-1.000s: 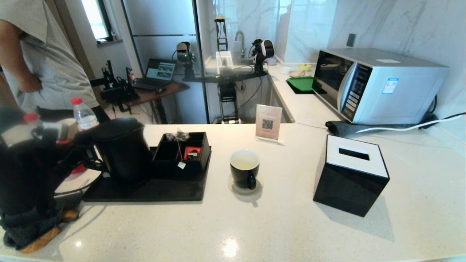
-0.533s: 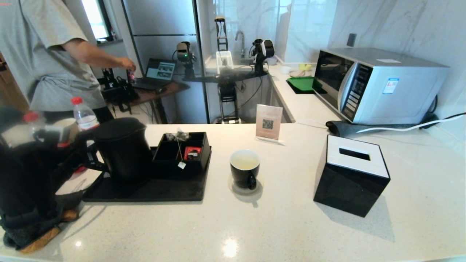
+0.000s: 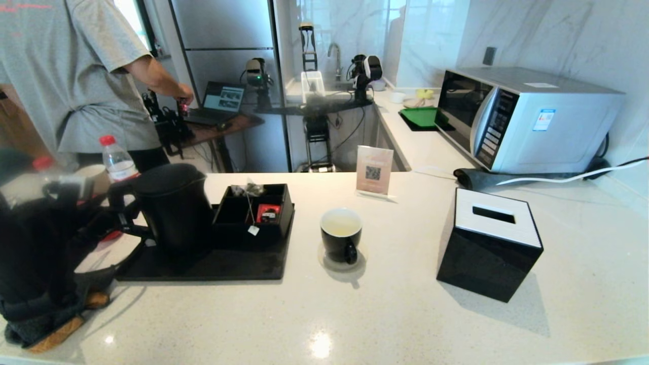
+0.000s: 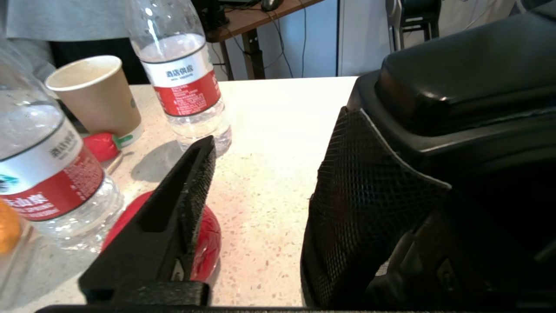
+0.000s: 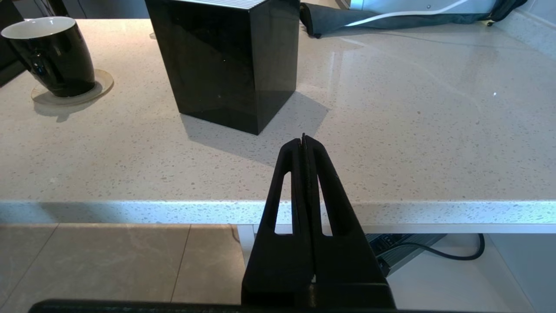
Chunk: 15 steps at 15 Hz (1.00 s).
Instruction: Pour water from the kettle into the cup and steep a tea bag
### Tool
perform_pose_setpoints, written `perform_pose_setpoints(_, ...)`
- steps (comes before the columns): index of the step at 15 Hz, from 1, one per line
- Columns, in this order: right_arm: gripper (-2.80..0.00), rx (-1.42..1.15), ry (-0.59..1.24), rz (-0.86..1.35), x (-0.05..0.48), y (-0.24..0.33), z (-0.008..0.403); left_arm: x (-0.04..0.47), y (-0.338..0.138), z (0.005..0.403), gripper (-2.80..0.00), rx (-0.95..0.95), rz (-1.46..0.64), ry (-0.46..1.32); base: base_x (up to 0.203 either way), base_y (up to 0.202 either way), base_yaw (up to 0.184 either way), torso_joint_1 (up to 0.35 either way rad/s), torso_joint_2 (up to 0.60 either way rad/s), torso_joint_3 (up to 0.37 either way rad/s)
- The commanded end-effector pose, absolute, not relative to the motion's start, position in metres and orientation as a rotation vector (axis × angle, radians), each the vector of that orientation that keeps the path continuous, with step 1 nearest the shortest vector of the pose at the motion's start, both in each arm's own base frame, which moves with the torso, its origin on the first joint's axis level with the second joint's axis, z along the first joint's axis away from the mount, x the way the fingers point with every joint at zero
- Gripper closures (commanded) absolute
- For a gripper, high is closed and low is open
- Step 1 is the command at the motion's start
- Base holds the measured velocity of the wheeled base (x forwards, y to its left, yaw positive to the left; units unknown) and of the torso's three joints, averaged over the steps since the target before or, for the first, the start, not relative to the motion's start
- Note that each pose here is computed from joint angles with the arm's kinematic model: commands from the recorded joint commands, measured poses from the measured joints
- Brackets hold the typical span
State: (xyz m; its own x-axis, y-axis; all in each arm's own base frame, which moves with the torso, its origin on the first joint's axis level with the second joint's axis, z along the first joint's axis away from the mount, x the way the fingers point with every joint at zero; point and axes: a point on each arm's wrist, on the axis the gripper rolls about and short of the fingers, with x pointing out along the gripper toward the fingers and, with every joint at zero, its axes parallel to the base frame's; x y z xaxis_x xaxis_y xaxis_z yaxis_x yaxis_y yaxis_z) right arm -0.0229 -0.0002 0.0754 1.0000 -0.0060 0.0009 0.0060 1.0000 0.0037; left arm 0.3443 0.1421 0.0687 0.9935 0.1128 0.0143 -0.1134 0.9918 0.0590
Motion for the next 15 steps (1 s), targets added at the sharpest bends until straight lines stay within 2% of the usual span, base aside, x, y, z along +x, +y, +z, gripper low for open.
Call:
perform_pose_setpoints(1, 0.0, 0.003, 0.0, -0.006, -0.023, 0.0, 0.075, 0.337, 0.139, 0.08, -2.8, 0.074, 0.112, -0.058, 0.0, 0.0, 0.0, 0.0, 0.0, 0.0)
perform_pose_setpoints(15, 0.0, 0.004, 0.0, -0.006, -0.023, 0.0, 0.075, 0.259, 0.113, 0.107, -2.8, 0.048, 0.136, 0.002, 0.0, 0.0, 0.0, 0.0, 0.0, 0.0)
